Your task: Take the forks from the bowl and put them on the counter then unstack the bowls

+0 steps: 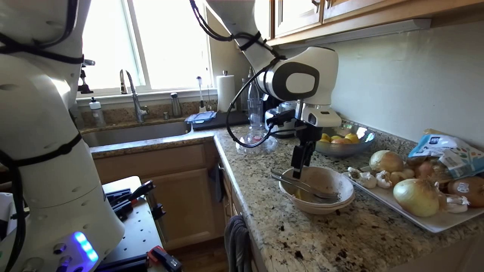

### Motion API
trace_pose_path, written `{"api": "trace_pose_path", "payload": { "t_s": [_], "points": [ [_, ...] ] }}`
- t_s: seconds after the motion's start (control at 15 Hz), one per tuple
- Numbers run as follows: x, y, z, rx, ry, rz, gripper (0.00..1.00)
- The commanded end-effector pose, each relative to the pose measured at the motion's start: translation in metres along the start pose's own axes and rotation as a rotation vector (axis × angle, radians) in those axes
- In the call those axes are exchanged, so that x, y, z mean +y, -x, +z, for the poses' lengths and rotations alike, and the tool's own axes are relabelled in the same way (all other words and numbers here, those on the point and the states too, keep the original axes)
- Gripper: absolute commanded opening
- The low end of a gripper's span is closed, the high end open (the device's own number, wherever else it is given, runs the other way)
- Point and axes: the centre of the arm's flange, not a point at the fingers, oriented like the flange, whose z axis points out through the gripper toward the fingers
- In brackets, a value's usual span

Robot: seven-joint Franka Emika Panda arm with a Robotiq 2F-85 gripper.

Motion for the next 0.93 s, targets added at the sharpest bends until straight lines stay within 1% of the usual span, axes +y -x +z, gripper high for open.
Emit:
{"api": "trace_pose_path", "payload": {
  "t_s": [0.0, 0.33, 0.4, 0.53, 0.6, 0.67, 0.73, 0.87],
  "points": [
    [0.001, -0.001, 0.008, 0.0, -0.018, 0.076, 1.0],
    [0.002, 0.0, 0.02, -0.019, -0.008, 0.099, 1.0],
    [0.003, 0.0, 0.022, -0.023, -0.007, 0.102, 0.98],
    [0.004, -0.001, 0.026, -0.029, -0.004, 0.108, 0.84],
    [0.004, -0.001, 0.027, -0.032, -0.003, 0.109, 0.81],
    [0.004, -0.001, 0.029, -0.035, -0.002, 0.11, 0.71],
    [0.004, -0.001, 0.029, -0.036, -0.003, 0.111, 0.64],
    [0.004, -0.001, 0.028, -0.036, -0.005, 0.112, 0.46]
  ]
}}
